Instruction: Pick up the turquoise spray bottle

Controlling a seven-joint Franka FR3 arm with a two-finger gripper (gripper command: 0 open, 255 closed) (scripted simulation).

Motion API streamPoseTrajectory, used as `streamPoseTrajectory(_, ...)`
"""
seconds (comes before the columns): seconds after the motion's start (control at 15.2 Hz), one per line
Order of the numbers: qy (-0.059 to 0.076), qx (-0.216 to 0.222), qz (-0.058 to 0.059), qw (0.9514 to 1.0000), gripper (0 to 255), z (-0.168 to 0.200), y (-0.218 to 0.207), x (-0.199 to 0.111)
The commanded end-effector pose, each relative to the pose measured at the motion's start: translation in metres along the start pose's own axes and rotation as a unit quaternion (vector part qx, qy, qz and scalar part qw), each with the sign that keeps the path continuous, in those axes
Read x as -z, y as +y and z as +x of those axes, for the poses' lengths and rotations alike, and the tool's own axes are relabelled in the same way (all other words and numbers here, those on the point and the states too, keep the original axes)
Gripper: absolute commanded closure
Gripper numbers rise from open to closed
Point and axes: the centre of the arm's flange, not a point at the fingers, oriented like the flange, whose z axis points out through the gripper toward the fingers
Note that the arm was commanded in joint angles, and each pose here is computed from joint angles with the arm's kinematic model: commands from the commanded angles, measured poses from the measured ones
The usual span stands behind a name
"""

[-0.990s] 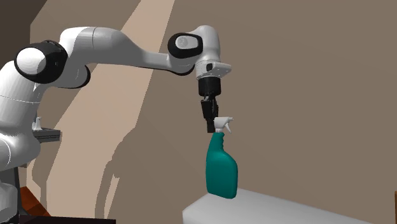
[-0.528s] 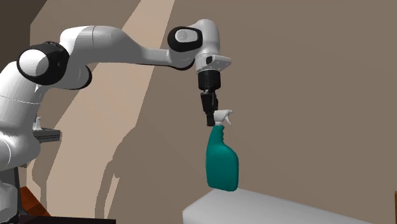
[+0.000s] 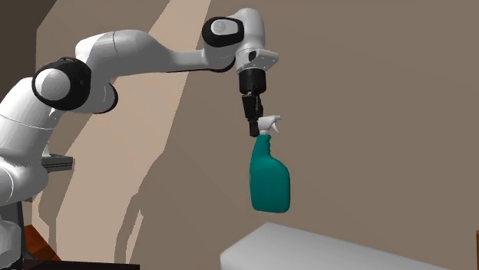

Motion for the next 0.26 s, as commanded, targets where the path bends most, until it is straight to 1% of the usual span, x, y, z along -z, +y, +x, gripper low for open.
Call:
streamPoseTrajectory(0.0, 0.000, 0.000, 0.000, 1.0000, 255, 0.0009, 0.0009, 0.0102)
streamPoseTrajectory(0.07, 0.000, 0.000, 0.000, 1.0000, 255, 0.0013, 0.0014, 0.0154)
streamPoseTrajectory(0.2, 0.000, 0.000, 0.000, 1.0000, 255, 0.0013, 0.0015, 0.0162)
